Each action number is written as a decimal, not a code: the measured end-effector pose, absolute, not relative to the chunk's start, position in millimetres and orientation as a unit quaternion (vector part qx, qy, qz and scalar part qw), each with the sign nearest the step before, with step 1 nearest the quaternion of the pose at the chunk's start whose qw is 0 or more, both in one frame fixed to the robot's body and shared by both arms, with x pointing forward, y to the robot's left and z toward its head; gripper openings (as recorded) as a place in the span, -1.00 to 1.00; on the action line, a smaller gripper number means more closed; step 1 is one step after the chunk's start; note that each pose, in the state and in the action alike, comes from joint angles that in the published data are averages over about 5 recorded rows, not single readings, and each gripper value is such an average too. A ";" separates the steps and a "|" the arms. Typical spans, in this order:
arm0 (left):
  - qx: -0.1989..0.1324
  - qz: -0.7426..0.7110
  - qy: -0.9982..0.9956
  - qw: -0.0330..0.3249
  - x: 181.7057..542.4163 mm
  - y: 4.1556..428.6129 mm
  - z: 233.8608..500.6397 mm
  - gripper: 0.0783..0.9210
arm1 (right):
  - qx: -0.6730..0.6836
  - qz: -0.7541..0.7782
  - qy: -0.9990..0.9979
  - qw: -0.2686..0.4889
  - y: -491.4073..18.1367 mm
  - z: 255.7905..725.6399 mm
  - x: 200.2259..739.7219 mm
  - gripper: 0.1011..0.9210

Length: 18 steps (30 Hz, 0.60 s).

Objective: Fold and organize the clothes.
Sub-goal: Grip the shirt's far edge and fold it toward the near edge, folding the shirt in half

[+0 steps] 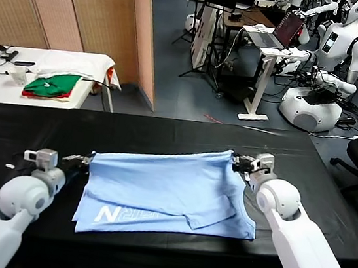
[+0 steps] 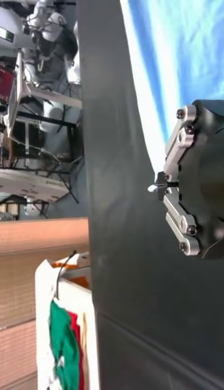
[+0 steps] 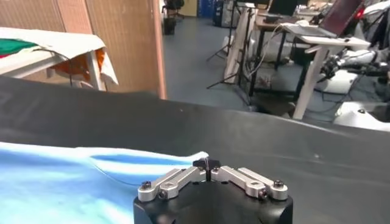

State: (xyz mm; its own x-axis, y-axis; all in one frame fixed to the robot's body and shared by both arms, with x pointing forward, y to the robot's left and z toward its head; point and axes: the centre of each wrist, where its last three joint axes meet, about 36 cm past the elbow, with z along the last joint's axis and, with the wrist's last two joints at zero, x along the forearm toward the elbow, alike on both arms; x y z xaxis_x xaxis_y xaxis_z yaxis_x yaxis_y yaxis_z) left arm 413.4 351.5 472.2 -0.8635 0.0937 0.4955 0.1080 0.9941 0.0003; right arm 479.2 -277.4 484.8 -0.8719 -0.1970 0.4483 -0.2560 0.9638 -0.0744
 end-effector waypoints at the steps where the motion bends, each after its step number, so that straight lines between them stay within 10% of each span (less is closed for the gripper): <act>1: -0.053 -0.016 -0.965 0.258 409.3 350.3 472.3 -0.84 | 0.118 0.070 -0.964 0.226 -277.6 486.8 472.8 -0.90; 18: -0.060 -0.065 -0.956 0.281 332.5 327.8 462.3 -0.84 | 0.138 0.110 -0.945 0.275 -271.1 476.1 381.3 -0.90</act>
State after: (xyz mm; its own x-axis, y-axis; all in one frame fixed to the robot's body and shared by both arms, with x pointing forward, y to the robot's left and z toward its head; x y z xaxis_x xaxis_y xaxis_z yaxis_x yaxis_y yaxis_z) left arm 332.5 327.8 462.3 -0.8345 0.0784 0.5454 0.1515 0.9843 0.0904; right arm 381.3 -271.1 476.1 -0.8104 -0.1999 0.5507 -0.3214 0.9376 -0.1327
